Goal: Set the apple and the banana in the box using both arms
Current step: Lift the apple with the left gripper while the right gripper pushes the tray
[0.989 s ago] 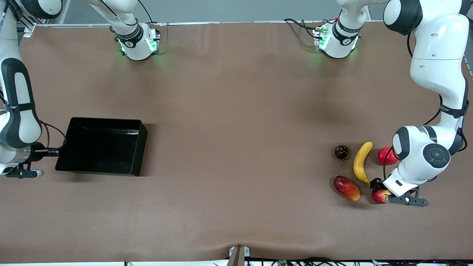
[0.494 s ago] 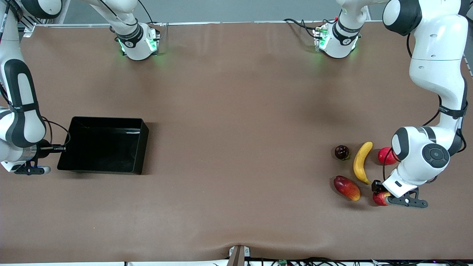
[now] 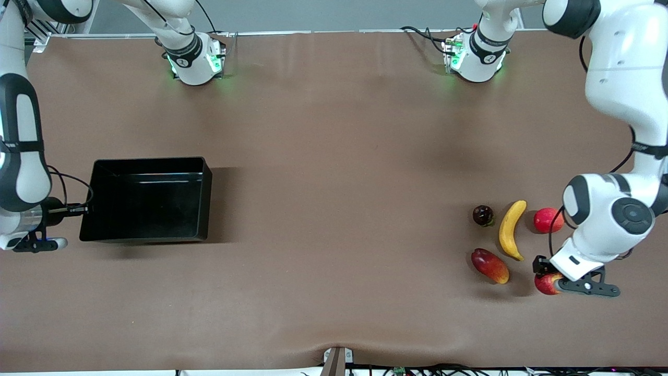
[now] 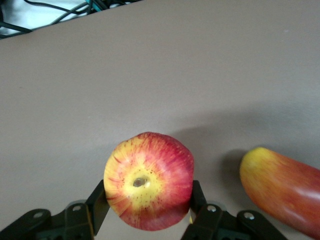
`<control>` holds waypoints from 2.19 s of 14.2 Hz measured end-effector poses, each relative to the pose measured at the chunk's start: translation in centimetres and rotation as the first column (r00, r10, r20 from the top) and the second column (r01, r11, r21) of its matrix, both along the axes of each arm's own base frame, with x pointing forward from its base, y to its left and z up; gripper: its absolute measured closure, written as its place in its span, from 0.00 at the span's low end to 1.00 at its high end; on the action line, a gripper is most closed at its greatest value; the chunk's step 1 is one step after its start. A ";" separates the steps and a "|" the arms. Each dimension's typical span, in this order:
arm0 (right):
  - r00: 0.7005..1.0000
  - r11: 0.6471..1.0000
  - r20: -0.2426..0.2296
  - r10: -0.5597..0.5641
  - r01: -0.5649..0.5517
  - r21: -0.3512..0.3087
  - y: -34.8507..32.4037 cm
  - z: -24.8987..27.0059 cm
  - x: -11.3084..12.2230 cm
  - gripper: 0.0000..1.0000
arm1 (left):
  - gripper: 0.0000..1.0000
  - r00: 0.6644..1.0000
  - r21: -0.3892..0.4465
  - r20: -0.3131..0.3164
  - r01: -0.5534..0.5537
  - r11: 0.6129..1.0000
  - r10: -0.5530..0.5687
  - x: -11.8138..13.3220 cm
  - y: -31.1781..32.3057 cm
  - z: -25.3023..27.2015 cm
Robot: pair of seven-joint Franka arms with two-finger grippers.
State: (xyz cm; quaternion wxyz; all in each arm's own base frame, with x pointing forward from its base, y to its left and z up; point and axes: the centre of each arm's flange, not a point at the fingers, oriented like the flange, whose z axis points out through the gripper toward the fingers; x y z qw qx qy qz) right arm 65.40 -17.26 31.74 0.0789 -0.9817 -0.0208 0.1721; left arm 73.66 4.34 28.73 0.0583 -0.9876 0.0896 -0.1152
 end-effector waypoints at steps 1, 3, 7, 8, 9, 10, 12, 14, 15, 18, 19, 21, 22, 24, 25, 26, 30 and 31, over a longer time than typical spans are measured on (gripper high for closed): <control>1.000 0.999 0.005 -0.003 0.003 0.037 1.5 1.1 0.5 0.95 | 0.32 1.000 0.005 -0.013 -0.003 1.000 0.003 -0.3 -0.1 1.9; 1.000 0.996 0.016 -0.002 0.000 0.090 3.9 2.0 1.1 0.95 | 0.32 0.999 0.014 -0.036 -0.009 1.000 0.010 -1.0 -0.2 5.5; 1.000 0.989 -0.005 0.012 -0.011 0.147 10.6 1.9 1.9 0.95 | 0.32 0.998 0.004 -0.066 -0.017 1.000 0.017 -2.4 -2.6 10.6; 1.000 0.990 -0.016 0.011 -0.009 0.141 13.0 1.9 2.1 0.95 | 0.32 0.996 -0.008 -0.078 -0.043 0.999 0.042 -2.9 -3.8 11.5; 1.000 0.991 -0.027 0.011 -0.008 0.132 15.7 1.9 2.2 0.95 | 0.32 0.993 -0.022 -0.090 -0.072 0.997 0.070 -3.3 -5.3 12.1; 0.999 0.992 -0.041 0.006 -0.001 0.124 18.8 1.8 2.2 0.95 | 0.32 0.990 -0.035 -0.100 -0.102 0.994 0.098 -3.8 -6.8 12.6; 0.998 0.993 -0.065 -0.023 0.030 0.117 25.1 1.9 2.0 0.95 | 0.32 0.981 -0.056 -0.117 -0.161 0.985 0.153 -4.8 -9.6 13.2; 0.996 0.992 -0.071 -0.050 0.058 0.116 30.5 2.0 1.5 0.95 | 0.32 0.970 -0.070 -0.138 -0.211 0.975 0.200 -5.7 -12.1 13.4; 0.995 0.991 -0.070 -0.067 0.074 0.114 32.6 1.9 1.3 0.95 | 0.32 0.965 -0.075 -0.148 -0.231 0.970 0.218 -6.0 -13.2 13.6; 0.991 0.988 -0.040 -0.126 0.129 0.085 38.7 0.8 0.5 0.95 | 0.32 0.951 -0.079 -0.170 -0.274 0.958 0.258 -6.9 -15.4 14.3; 0.989 0.986 -0.023 -0.147 0.148 0.074 41.1 0.2 0.0 0.95 | 0.32 0.947 -0.079 -0.175 -0.285 0.955 0.268 -7.2 -15.9 14.5; 0.983 0.981 0.003 -0.186 0.185 0.054 46.1 -1.2 -1.3 0.95 | 0.32 0.939 -0.074 -0.185 -0.307 0.949 0.289 -7.6 -16.5 15.0; 0.980 0.979 0.012 -0.198 0.197 0.047 48.5 -2.1 -2.1 0.95 | 0.32 0.936 -0.073 -0.189 -0.315 0.946 0.297 -7.8 -16.9 15.2; 0.978 0.978 0.039 -0.206 0.204 0.047 52.3 -4.2 -3.3 0.95 | 0.32 0.929 -0.077 -0.197 -0.334 0.939 0.314 -8.3 -18.2 15.4; 0.976 0.976 0.053 -0.213 0.210 0.050 53.6 -5.3 -3.6 0.95 | 0.32 0.924 -0.080 -0.202 -0.345 0.935 0.323 -8.6 -19.1 15.5; 0.974 0.975 0.064 -0.219 0.215 0.052 54.6 -6.4 -3.9 0.95 | 0.32 0.919 -0.084 -0.208 -0.357 0.930 0.334 -8.9 -20.1 15.5; 0.974 0.976 0.066 -0.216 0.213 0.049 56.1 -8.0 -4.6 0.94 | 0.32 0.890 -0.094 -0.240 -0.418 0.904 0.387 -11.1 -25.2 14.8; 0.974 0.976 0.071 -0.217 0.213 0.054 56.3 -8.0 -4.6 0.88 | 0.32 0.886 -0.090 -0.249 -0.424 0.901 0.392 -11.8 -26.7 14.4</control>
